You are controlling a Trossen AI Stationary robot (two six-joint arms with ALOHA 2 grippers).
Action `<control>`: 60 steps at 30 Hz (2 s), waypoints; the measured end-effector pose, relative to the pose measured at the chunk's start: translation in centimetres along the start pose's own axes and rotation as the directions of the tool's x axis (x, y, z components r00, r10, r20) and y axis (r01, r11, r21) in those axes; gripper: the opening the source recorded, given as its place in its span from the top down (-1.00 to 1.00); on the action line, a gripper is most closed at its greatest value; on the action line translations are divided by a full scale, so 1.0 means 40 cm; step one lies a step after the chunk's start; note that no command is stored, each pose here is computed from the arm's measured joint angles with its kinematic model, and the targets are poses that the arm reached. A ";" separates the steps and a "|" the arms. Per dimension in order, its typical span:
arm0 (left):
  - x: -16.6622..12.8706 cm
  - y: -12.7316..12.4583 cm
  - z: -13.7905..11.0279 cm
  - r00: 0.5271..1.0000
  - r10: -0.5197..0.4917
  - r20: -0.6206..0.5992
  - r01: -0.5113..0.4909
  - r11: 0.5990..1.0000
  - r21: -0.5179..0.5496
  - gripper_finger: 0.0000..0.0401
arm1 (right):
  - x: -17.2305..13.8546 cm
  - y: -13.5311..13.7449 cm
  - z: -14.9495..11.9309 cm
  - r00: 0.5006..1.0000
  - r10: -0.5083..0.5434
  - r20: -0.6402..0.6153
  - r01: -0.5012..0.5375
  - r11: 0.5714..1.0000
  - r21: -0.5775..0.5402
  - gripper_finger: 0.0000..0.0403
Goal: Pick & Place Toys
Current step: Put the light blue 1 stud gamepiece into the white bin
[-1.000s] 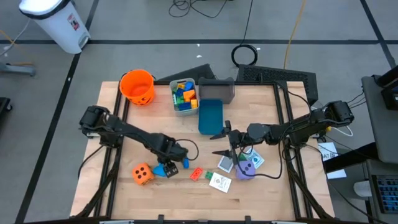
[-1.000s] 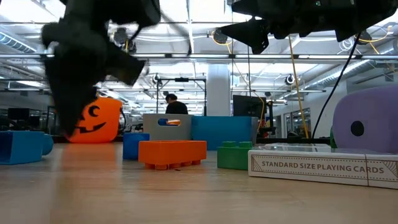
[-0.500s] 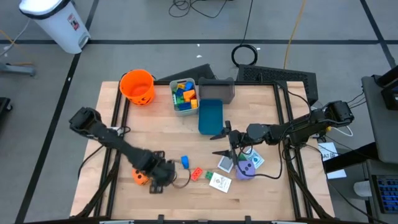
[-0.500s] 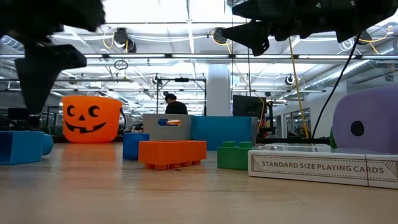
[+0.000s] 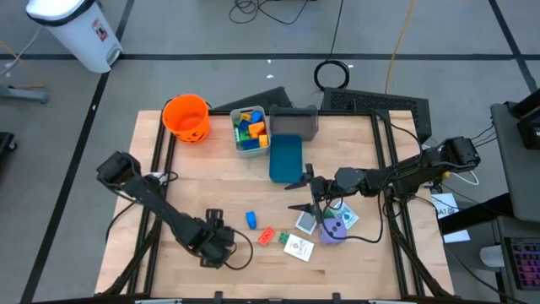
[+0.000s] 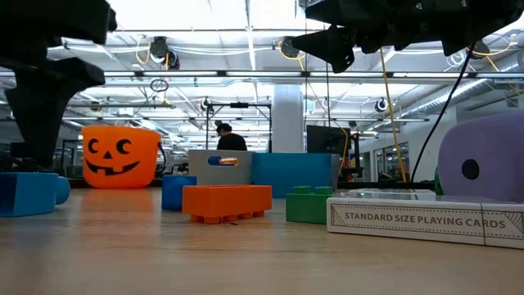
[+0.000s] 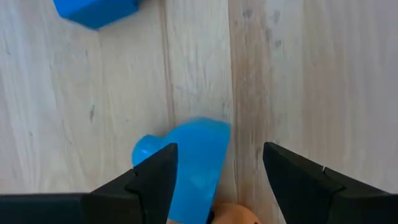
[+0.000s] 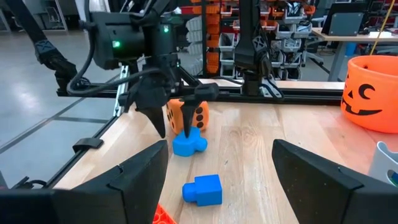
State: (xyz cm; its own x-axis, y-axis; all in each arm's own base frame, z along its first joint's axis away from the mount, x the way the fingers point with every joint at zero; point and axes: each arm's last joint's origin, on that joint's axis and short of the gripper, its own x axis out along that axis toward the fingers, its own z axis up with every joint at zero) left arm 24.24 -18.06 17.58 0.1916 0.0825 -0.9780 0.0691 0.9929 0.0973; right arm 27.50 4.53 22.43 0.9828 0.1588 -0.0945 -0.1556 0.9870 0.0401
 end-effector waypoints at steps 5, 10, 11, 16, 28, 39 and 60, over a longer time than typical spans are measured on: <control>0.029 0.001 -0.002 0.998 0.048 -0.050 -0.047 0.999 0.024 -0.20 | 0.000 0.000 0.001 1.000 0.000 0.001 0.000 1.000 0.000 -0.40; 0.036 0.014 0.004 0.988 0.152 -0.007 -0.152 0.988 0.021 -0.20 | 0.000 0.000 0.001 1.000 0.000 0.001 0.000 1.000 0.000 -0.40; 0.035 0.017 0.005 0.983 0.183 0.013 -0.183 0.983 0.019 -0.20 | 0.000 0.000 0.001 1.000 0.000 0.001 0.000 1.000 0.000 -0.40; 0.035 0.031 0.013 0.954 0.290 0.079 -0.291 0.957 0.007 -0.20 | 0.000 0.000 0.001 1.000 0.000 0.001 0.000 1.000 0.000 -0.40; 0.038 0.038 0.007 0.967 0.254 0.008 -0.252 0.963 -0.091 -0.20 | 0.000 0.000 0.001 1.000 0.000 0.001 0.000 1.000 0.000 -0.40; 0.035 0.046 0.000 0.951 0.310 -0.003 -0.306 0.938 -0.164 -0.20 | 0.000 0.000 0.001 1.000 -0.001 0.001 0.001 1.000 0.000 -0.40; 0.103 0.089 -0.007 0.903 0.359 -0.234 -0.416 0.868 -0.271 -0.20 | 0.000 0.000 0.003 1.000 -0.001 0.009 0.001 1.000 0.000 -0.40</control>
State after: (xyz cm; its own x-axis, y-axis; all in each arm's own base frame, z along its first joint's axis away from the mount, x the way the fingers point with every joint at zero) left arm 25.02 -14.17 13.85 -0.0316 0.4515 -0.8917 -0.2846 0.8512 0.4411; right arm 27.53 4.52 22.55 0.9838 0.1574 -0.0854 -0.1545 0.9872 0.0401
